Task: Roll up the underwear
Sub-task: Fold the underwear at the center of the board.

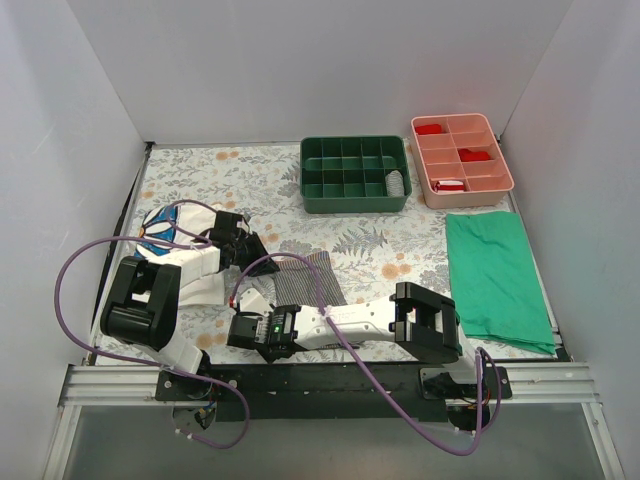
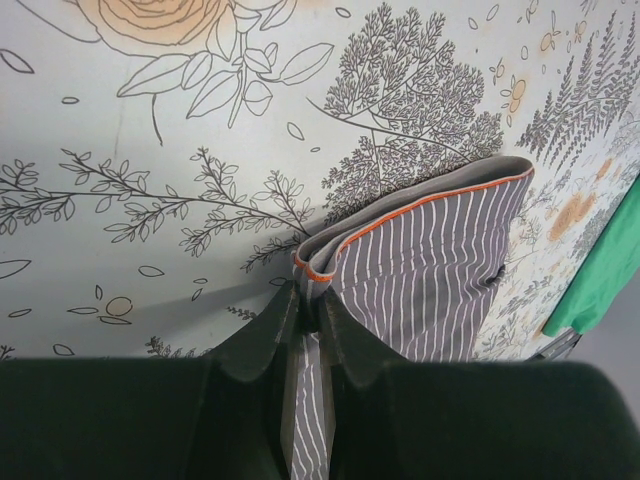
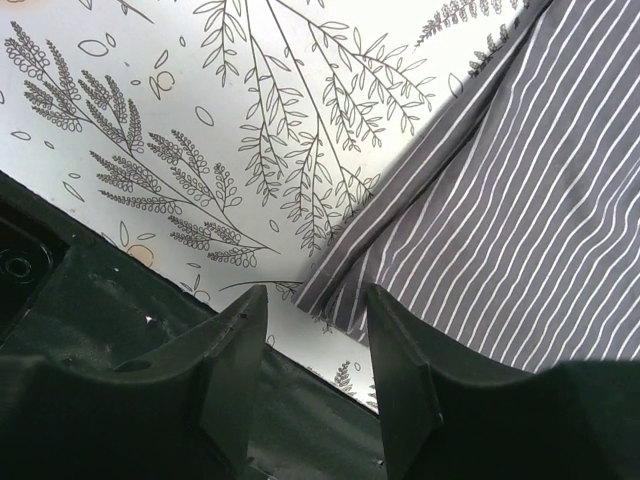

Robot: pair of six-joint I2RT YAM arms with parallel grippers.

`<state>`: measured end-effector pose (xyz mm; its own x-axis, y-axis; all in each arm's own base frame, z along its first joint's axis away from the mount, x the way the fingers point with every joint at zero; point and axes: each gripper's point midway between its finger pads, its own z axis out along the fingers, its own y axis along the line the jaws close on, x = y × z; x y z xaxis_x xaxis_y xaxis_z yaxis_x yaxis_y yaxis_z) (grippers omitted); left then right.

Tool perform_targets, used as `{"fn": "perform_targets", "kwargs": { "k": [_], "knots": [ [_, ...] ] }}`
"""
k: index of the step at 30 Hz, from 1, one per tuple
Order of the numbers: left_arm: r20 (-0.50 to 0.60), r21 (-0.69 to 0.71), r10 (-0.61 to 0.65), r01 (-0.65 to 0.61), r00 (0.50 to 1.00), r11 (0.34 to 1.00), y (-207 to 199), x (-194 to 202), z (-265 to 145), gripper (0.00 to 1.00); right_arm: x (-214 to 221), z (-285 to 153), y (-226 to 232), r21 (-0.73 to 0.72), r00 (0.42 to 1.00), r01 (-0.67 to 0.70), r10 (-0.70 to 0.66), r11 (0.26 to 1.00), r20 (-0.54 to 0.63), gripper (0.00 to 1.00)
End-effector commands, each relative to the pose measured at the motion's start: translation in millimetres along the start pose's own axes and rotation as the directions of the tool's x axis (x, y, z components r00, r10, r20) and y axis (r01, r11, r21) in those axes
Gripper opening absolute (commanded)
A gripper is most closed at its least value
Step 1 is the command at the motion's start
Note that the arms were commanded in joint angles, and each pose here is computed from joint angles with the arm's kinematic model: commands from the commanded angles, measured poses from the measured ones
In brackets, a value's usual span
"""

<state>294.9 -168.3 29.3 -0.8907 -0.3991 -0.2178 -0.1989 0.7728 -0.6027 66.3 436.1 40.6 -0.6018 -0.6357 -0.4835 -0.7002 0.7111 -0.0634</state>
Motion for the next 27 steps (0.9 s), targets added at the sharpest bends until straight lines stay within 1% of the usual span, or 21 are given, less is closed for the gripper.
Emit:
{"fn": "perform_targets", "kwargs": {
  "k": [1, 4, 15, 19, 20, 27],
  "knots": [
    [0.023, 0.021, 0.028, -0.029, 0.999, 0.999, -11, -10, -4, 0.03, -3, -4, 0, -0.012, 1.000, -0.027, 0.027, 1.000, -0.001, 0.50],
    [0.025, 0.021, 0.029, -0.029, 0.999, 0.999, -11, -10, -4, 0.03, 1, 0, -3, -0.004, 0.999, -0.037, 0.037, 0.999, -0.017, 0.47],
    [0.027, 0.021, 0.027, -0.027, 0.999, 0.999, -11, -11, -5, 0.03, 11, 8, -9, 0.012, 0.997, -0.049, 0.050, 0.999, -0.058, 0.46],
    [0.026, 0.020, 0.025, -0.025, 0.999, 0.999, -11, -10, -5, 0.02, 13, 9, -8, 0.011, 0.997, -0.048, 0.049, 0.999, -0.062, 0.36],
    [0.024, 0.019, 0.024, -0.024, 0.999, 1.000, -10, -10, -5, 0.02, 13, 9, -9, 0.011, 0.997, -0.049, 0.049, 0.999, -0.066, 0.35],
    [0.023, 0.016, 0.021, -0.021, 1.000, 1.000, -9, -9, -5, 0.02, 16, 12, -7, 0.008, 0.996, -0.044, 0.044, 0.999, -0.082, 0.36]
  ]
}}
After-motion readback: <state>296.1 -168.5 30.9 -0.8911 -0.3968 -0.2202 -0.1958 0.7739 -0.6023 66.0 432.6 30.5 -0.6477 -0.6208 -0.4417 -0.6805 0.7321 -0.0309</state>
